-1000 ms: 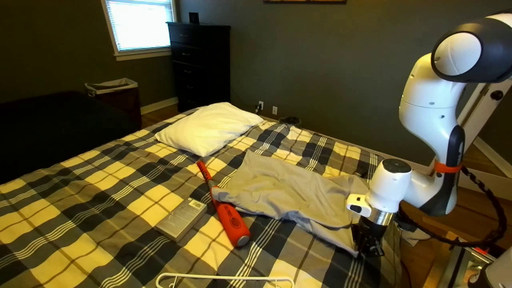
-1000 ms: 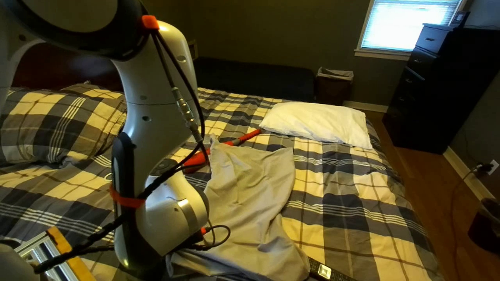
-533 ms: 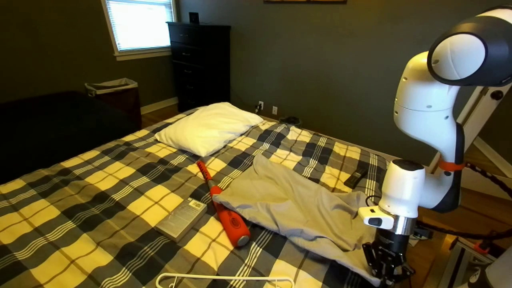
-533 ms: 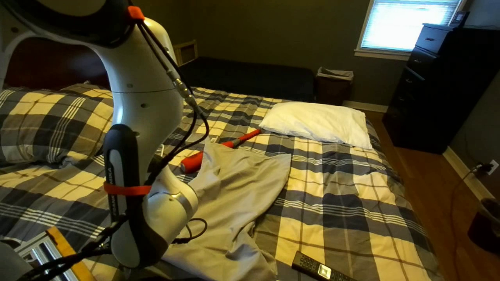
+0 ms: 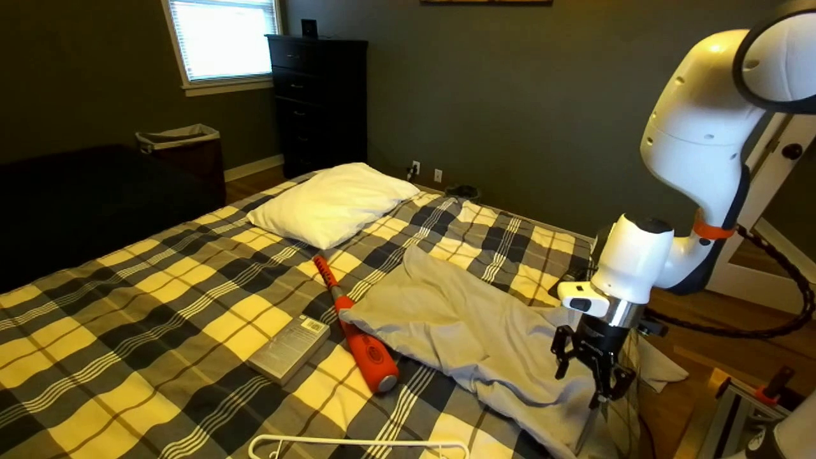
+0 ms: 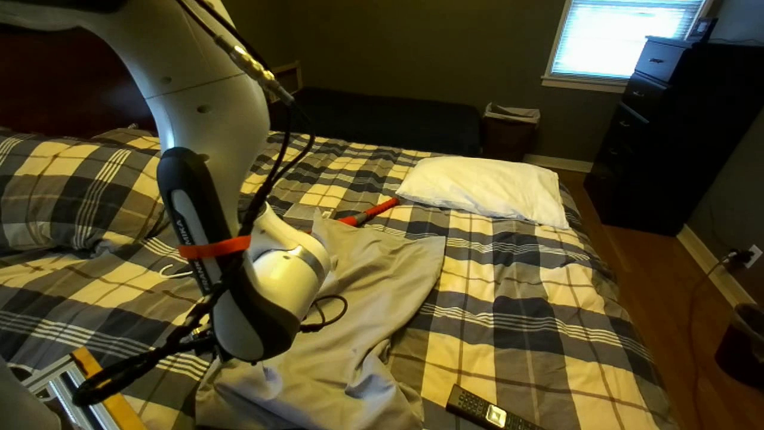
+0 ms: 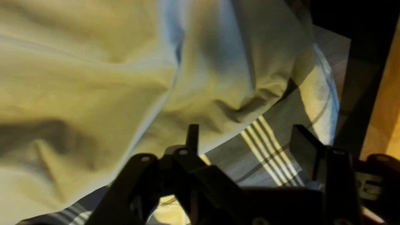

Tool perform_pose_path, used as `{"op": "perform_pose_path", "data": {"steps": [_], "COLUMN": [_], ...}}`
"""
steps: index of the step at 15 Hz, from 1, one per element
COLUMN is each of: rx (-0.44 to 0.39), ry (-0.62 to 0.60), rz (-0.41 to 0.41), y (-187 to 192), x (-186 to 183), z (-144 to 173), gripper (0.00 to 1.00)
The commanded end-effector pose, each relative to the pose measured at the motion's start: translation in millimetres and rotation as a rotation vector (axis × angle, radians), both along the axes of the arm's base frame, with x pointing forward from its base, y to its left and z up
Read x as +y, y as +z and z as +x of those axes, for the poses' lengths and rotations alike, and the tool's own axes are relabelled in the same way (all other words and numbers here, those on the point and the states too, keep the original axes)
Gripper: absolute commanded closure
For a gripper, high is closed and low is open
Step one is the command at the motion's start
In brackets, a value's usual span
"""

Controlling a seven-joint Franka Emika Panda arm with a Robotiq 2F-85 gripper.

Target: Arrange the cloth

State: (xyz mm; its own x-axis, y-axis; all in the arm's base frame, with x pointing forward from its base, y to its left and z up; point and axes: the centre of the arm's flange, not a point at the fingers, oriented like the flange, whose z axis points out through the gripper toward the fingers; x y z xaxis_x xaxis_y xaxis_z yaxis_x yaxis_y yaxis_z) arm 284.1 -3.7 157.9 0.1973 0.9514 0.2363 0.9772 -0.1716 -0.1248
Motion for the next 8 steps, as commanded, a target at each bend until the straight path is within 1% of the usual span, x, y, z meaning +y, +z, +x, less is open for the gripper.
{"op": "perform_pose_path", "data": {"steps": [1, 3, 5, 6, 7, 8], "rx": [-0.166, -0.246, -0.315, -0.344, -0.365, -0.335], "ry": [-0.115, -0.2, -0.3, -0.355, -0.416, -0.331], "rz": [-0.031, -0.048, -0.053, -0.054, -0.059, -0.056], "y": [67.0, 90.3, 111.0, 119.4, 119.7, 101.4], "x": [-32.0, -61.8, -101.1, -120.3, -127.7, -113.3], "z": [26.2, 37.3, 43.1, 43.4, 42.6, 45.2], "gripper": [0.0, 0.0, 0.0, 0.0, 0.0, 0.0]}}
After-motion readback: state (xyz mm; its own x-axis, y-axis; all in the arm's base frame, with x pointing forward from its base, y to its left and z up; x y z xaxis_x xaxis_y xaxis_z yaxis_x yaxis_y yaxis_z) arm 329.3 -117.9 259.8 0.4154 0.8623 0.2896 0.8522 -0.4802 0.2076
